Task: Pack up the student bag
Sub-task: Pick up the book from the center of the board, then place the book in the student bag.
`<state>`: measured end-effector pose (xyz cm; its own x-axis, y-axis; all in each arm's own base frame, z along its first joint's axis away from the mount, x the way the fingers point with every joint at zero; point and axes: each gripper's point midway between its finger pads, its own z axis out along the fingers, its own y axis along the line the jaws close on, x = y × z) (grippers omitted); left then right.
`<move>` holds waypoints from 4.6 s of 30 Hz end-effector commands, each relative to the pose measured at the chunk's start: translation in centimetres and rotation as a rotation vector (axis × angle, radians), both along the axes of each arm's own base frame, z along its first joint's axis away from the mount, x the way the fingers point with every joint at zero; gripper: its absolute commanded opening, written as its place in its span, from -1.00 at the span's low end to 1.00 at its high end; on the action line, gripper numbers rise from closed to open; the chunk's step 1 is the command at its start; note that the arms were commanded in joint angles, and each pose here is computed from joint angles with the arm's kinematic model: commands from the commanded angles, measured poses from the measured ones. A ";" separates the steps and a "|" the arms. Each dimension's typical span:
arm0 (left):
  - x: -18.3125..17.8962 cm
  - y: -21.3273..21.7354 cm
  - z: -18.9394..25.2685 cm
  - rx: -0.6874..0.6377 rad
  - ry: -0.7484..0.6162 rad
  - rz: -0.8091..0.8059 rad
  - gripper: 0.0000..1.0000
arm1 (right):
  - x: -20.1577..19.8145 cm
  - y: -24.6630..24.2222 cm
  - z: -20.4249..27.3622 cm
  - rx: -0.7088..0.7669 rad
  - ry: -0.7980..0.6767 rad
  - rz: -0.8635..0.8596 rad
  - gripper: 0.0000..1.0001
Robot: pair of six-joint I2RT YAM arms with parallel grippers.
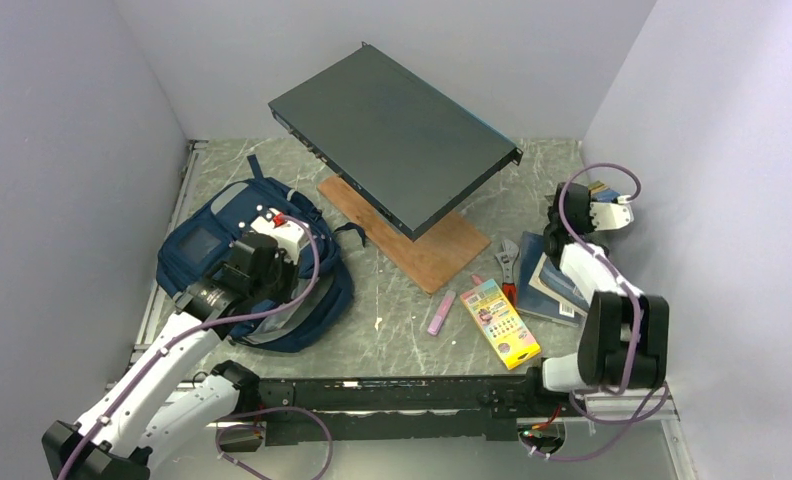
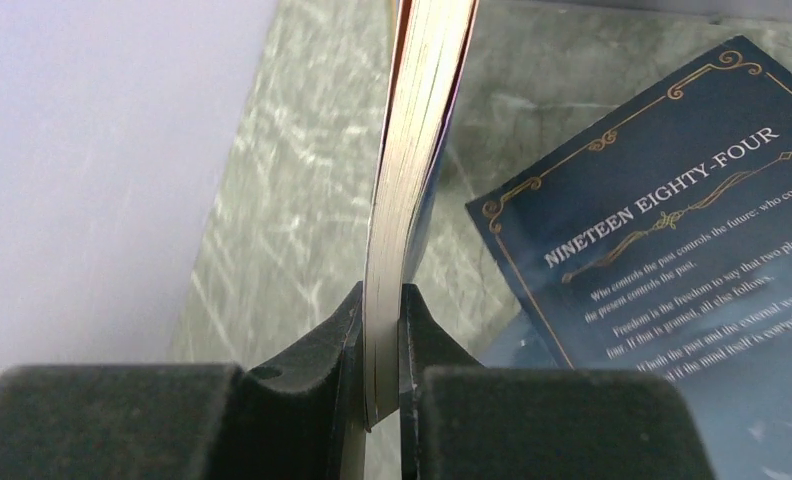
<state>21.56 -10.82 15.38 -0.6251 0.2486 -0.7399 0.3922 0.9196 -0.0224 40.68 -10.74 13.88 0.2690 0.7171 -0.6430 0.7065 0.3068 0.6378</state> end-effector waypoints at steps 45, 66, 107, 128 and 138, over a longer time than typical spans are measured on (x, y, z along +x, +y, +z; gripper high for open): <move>0.1 -2.3 12.0 -0.462 -0.189 0.146 -1.00 | -32.4 38.4 13.3 0.778 -0.445 1.780 -1.00; -2.9 -2.0 13.9 -0.513 -0.217 0.076 -1.00 | -35.6 43.5 21.7 0.886 -0.628 1.825 -1.00; -1.9 -1.7 10.5 -0.438 -0.173 0.107 -1.00 | -27.1 41.9 -0.4 0.516 -0.178 1.268 -1.00; -0.2 -0.4 12.1 -0.289 -0.147 0.153 -1.00 | -28.0 41.9 -0.8 0.562 -0.105 1.255 -1.00; -1.4 -2.6 11.0 -0.399 -0.077 0.090 -1.00 | -25.4 43.8 3.0 0.451 -0.235 1.224 -1.00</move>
